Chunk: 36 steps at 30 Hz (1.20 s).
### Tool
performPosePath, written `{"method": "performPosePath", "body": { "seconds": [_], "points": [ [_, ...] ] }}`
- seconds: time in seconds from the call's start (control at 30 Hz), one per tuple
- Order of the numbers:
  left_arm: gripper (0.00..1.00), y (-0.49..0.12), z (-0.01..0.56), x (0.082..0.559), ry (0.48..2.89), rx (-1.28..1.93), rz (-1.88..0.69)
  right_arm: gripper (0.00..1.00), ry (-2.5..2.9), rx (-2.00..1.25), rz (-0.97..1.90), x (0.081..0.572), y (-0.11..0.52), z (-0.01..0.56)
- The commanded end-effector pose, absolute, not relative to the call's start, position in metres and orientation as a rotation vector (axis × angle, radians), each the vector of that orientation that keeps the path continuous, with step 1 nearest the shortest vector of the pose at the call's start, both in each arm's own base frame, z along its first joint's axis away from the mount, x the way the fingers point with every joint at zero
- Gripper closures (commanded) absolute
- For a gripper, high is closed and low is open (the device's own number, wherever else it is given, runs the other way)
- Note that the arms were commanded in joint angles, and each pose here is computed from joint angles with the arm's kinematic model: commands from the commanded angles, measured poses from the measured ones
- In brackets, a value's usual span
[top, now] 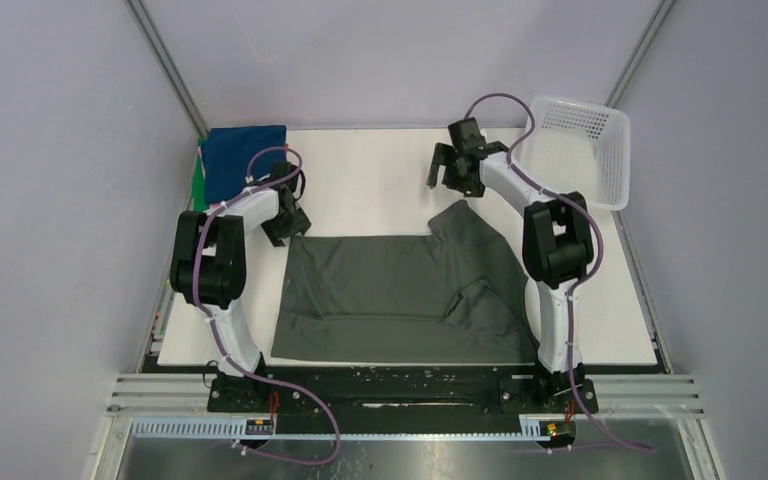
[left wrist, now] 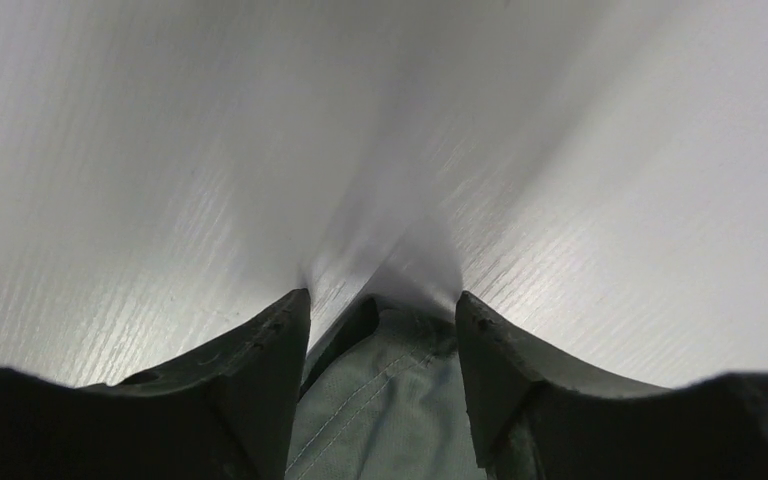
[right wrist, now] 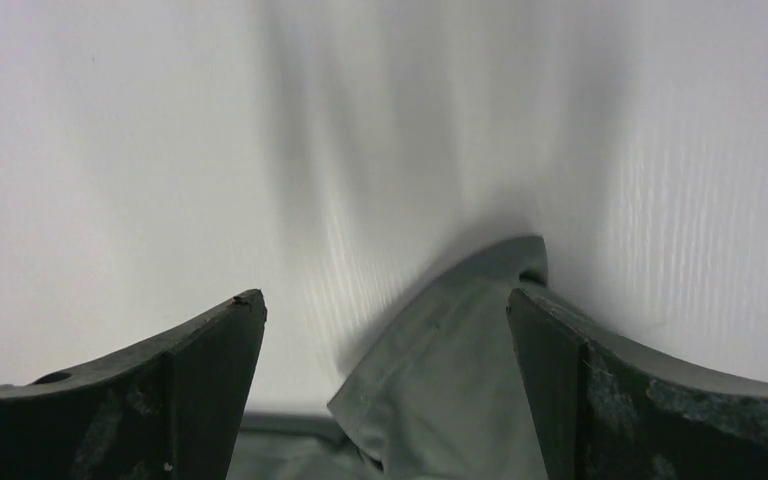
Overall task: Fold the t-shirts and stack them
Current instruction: Grab the side of the flattened tshirt furthest away from the robot with both arms
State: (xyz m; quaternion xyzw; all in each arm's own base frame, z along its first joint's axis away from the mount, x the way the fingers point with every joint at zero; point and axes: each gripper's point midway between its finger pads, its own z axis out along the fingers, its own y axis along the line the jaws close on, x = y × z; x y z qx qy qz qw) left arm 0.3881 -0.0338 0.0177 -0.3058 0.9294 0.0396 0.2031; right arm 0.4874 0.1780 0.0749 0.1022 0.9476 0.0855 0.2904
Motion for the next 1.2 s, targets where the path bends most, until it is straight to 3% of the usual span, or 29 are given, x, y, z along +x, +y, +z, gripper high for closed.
{"method": "performPosePath", "body": {
  "seconds": [0.0,0.13,0.3,0.4,0.7,1.0,1.1,1.17],
  "points": [
    [0.47,-0.036,0.021,0.401,2.583,-0.837,0.088,0.0,2.595,0.189,0.172,0.498,0.175,0.07],
    [0.54,-0.037,0.021,0.403,2.594,-0.834,0.078,0.0,2.64,0.167,0.123,0.504,0.172,0.056],
    [0.78,-0.039,0.02,0.396,2.623,-0.81,0.071,0.01,2.687,0.146,0.072,0.5,0.167,0.043],
    [1.0,-0.039,0.02,0.392,2.63,-0.798,0.069,0.01,2.717,0.113,0.026,0.494,0.161,0.039],
    [1.0,-0.041,0.045,0.387,2.579,-0.768,0.011,0.07,2.801,0.085,-0.028,0.471,0.153,0.023],
    [1.0,-0.043,0.052,0.381,2.555,-0.759,-0.021,0.3,2.858,0.119,-0.077,0.442,0.145,0.008],
    [1.0,-0.043,0.053,0.379,2.55,-0.759,-0.027,0.47,2.837,0.134,-0.082,0.44,0.142,0.009],
    [1.0,-0.044,0.055,0.379,2.545,-0.756,-0.037,0.66,2.817,0.138,-0.065,0.444,0.144,0.014]
  ]
}}
